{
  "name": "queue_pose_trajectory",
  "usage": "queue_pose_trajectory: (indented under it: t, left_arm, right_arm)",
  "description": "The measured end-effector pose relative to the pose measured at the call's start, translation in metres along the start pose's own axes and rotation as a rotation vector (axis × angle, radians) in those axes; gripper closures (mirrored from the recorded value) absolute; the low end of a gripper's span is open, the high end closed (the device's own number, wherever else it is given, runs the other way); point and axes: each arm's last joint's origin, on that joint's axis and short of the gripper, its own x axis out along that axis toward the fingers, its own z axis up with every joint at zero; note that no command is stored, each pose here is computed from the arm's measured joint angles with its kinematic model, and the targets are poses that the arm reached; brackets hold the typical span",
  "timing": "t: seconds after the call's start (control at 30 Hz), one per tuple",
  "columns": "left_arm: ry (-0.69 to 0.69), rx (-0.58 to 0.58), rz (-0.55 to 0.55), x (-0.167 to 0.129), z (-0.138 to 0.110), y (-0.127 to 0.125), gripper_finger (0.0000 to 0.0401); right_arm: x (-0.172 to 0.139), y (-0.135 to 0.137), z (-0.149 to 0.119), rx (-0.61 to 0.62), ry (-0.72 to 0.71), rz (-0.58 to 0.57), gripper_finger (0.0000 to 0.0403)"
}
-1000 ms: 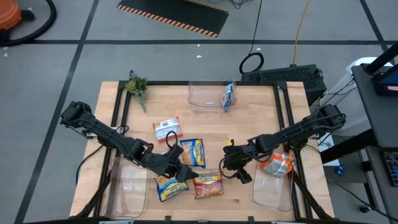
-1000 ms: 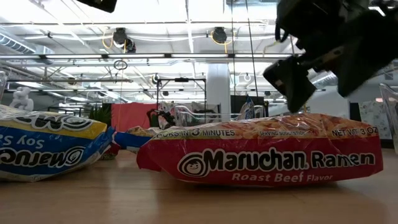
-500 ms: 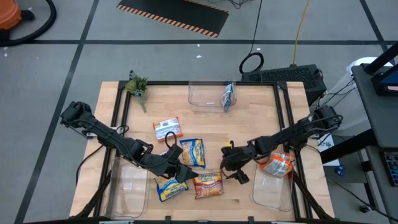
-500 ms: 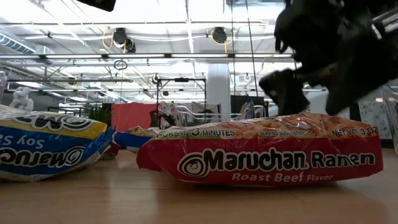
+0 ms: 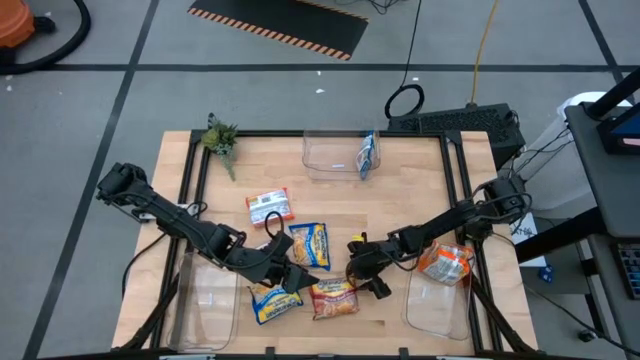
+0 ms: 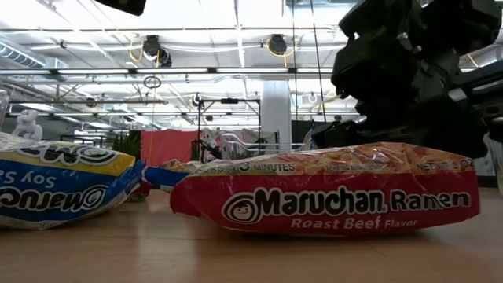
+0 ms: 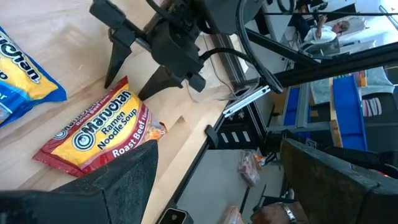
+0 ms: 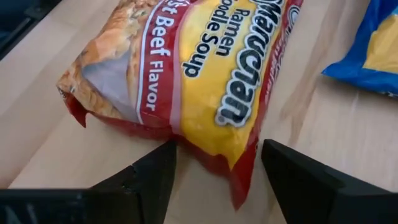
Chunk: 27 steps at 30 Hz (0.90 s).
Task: Sort Maruchan noodles
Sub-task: Put the right red noodle pack into the bottom left transparent bin
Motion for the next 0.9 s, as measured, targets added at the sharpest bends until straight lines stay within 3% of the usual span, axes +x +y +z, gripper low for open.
queue_pose_trajectory:
  t: [0.23, 0.53, 0.77, 0.9]
  left_arm:
    - [0.002, 0.010, 0.015, 0.000, 0.000, 0.001, 0.0062]
    - [0.008, 0.027, 0.044, 0.000, -0.001, 0.004, 0.0062]
    - [0.012, 0.048, 0.059, 0.000, -0.001, 0.006, 0.0062]
    - [0.015, 0.072, 0.068, 0.000, -0.001, 0.007, 0.0062]
  right_arm:
    - [0.001, -0.001, 0.000, 0.017, -0.008, -0.007, 0.0229]
    - [0.000, 0.000, 0.003, 0.027, -0.032, 0.003, 0.0392]
    - [-0.012, 0.003, 0.014, 0.111, -0.091, 0.002, 0.0400]
    - [-0.035, 0.008, 0.028, 0.100, -0.146, -0.073, 0.0401]
